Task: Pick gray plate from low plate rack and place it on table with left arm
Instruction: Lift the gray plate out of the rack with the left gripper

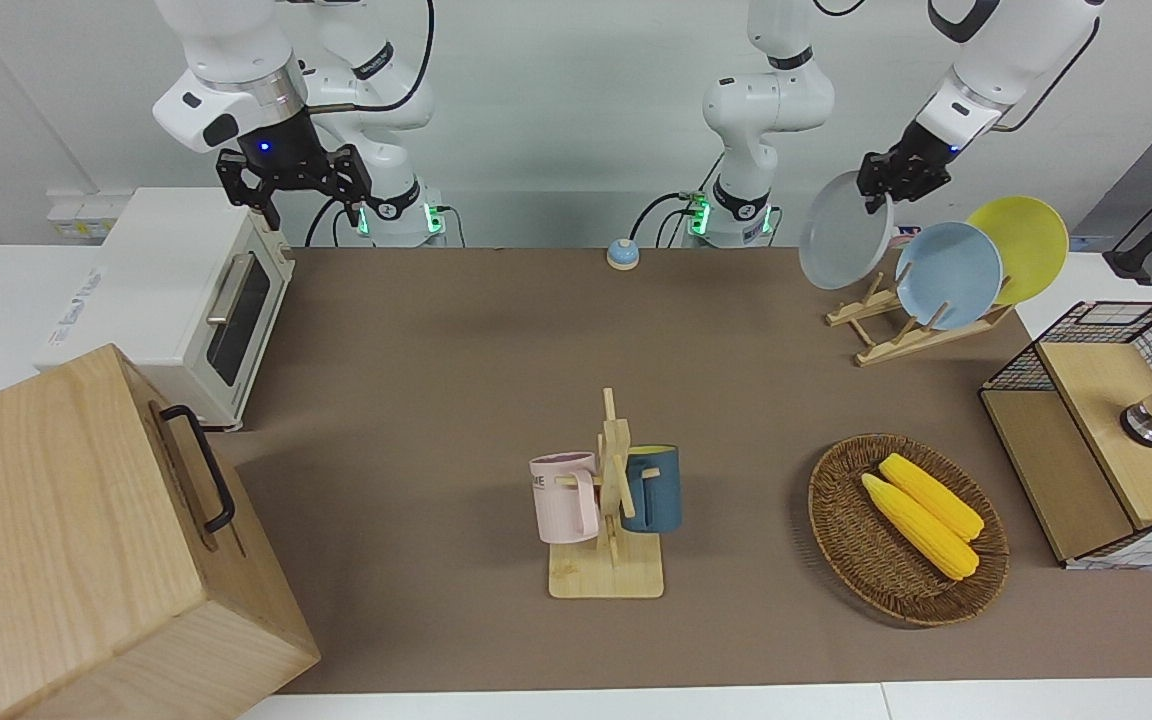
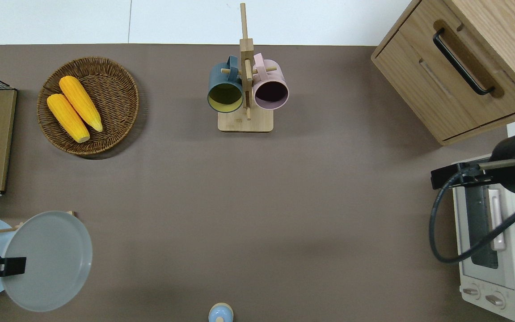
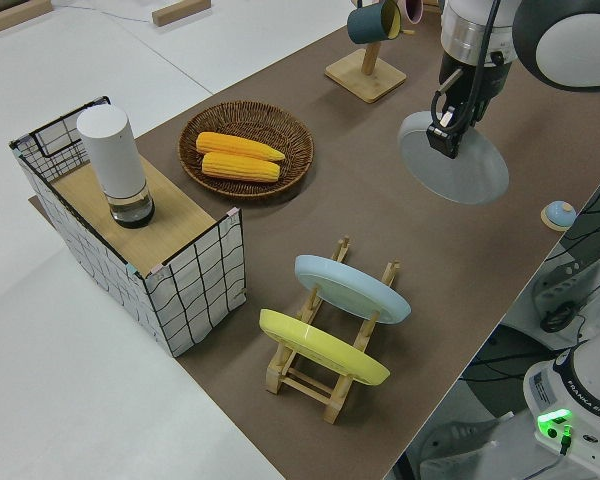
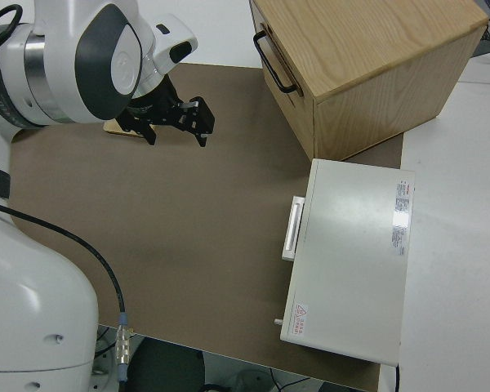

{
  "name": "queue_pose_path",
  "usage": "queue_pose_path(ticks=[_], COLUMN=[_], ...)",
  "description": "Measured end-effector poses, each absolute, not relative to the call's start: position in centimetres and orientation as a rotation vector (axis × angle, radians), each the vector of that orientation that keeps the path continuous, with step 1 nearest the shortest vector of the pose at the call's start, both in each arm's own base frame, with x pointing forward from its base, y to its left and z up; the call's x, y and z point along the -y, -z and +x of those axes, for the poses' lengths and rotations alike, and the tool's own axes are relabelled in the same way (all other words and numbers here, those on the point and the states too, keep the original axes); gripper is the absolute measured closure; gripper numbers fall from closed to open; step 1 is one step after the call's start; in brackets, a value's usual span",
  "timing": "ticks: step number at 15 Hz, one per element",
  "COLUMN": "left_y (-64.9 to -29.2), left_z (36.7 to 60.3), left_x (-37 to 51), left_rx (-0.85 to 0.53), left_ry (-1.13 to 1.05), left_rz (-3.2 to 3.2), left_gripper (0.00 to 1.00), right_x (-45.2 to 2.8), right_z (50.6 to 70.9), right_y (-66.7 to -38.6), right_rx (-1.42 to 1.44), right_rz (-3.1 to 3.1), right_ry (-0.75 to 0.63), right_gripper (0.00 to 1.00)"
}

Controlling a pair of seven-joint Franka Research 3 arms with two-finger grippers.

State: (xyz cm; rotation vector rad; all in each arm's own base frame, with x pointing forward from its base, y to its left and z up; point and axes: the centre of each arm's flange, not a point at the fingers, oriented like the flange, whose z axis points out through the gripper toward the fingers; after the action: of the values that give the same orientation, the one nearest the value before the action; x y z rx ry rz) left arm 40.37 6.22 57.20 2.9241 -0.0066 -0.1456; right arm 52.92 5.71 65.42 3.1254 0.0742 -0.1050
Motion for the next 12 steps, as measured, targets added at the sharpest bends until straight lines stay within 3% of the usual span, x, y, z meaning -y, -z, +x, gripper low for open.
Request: queue_pose_path(ticks=[6, 12], left_y=[-55.5, -50.9], left_z=[40.4, 40.5], left_x=[-1.2, 1.0], left_rx=[0.036, 0.016], left_ry=[0.22, 0.257], left_rz=[2.809, 2.76], left_gripper=[0.89, 0.89], right_x=[-5.7, -5.7], right_z=[52.9, 52.9], right_y=[-65.4, -65.4], right_rx=[-0.074, -0.074], right_rz=[3.125, 3.125], right_ry=[0.105, 0.105], right_gripper=[0.01, 0.01])
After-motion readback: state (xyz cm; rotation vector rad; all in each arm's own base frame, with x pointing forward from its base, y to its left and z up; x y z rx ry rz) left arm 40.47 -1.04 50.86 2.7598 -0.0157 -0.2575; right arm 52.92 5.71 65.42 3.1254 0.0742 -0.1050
